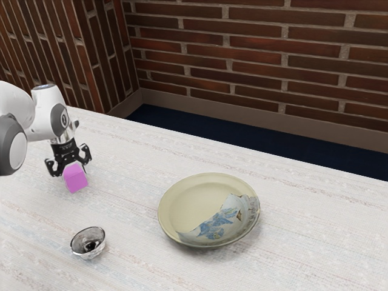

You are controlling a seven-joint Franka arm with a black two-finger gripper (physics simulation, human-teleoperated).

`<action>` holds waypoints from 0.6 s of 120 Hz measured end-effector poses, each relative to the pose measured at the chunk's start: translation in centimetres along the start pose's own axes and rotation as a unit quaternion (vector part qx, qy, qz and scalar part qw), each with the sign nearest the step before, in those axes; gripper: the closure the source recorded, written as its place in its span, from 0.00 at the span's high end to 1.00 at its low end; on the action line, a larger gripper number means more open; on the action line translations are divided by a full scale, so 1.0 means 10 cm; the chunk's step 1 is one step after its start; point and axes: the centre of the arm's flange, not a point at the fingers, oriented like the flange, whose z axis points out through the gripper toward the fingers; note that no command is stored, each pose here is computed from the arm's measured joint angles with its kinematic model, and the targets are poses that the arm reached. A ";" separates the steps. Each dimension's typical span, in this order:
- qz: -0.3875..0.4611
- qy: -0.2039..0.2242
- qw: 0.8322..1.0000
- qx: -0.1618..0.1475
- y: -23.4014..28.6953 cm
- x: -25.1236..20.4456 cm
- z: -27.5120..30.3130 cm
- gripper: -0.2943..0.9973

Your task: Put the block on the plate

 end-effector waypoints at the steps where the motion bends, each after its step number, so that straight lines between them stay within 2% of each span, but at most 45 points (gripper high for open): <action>1: 0.000 0.000 1.000 0.000 0.00 0.00 0.00 0.65; 13: -0.002 -0.001 1.000 -0.004 0.00 0.00 0.00 0.58; 44: -0.001 0.002 1.000 -0.014 0.04 -0.06 -0.16 0.51; 72: 0.040 0.005 0.998 -0.050 0.45 -0.55 -0.62 0.47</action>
